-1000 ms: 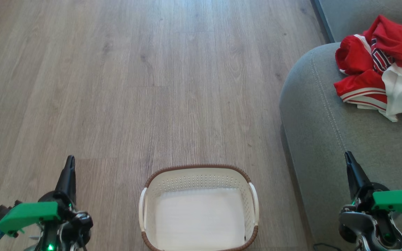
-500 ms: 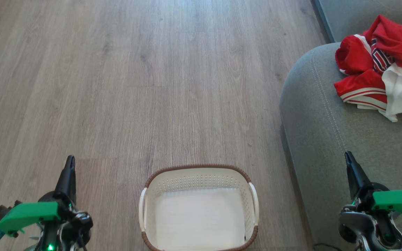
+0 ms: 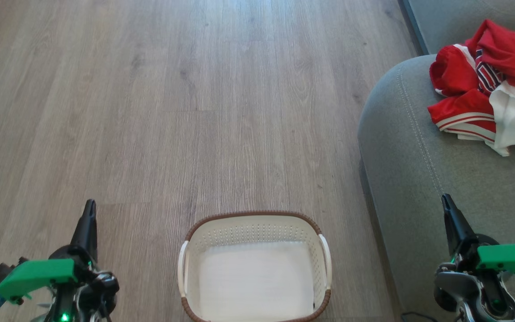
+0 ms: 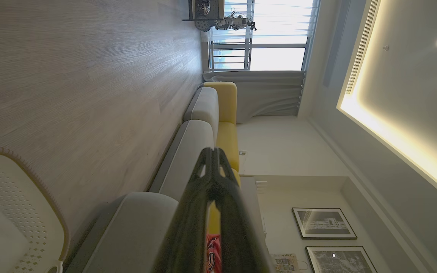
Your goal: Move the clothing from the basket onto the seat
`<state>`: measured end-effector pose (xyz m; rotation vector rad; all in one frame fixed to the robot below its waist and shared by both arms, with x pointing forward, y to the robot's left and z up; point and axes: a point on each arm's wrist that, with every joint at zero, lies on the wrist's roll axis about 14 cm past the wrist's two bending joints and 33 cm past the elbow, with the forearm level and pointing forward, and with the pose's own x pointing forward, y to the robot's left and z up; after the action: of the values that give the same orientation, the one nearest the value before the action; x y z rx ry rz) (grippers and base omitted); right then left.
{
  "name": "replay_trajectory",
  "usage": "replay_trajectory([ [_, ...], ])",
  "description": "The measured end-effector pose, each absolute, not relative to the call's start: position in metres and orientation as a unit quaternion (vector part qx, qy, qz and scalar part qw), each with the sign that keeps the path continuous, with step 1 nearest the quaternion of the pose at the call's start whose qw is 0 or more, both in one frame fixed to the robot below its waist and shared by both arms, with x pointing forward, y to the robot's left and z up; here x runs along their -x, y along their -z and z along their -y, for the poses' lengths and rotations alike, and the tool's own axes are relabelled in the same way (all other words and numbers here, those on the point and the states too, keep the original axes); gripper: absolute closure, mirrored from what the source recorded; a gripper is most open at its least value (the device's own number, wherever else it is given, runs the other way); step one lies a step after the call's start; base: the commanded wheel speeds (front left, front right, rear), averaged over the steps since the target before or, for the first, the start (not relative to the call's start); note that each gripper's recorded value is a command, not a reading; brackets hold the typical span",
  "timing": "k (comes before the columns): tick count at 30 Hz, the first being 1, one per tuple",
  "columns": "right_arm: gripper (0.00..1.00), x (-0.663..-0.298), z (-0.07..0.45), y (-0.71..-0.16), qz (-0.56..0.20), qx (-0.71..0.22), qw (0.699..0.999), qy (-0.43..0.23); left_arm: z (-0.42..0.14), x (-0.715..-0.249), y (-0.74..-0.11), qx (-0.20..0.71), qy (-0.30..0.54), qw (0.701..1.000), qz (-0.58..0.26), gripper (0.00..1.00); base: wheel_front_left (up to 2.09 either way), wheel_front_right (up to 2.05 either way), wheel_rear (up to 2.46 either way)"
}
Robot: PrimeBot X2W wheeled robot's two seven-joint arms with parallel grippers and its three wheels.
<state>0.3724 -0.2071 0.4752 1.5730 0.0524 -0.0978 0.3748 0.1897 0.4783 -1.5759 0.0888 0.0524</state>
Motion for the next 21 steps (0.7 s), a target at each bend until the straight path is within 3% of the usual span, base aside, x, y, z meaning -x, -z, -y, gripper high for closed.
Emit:
replay_trajectory([
  [21,1.00,-0.3724,0.2071,-0.4752,-0.024,-0.708,0.705,0.044,-0.1897,-0.3748,-0.4782,0.709,-0.024,0.704,-0.040,1.00,0.00,0.00,0.00],
])
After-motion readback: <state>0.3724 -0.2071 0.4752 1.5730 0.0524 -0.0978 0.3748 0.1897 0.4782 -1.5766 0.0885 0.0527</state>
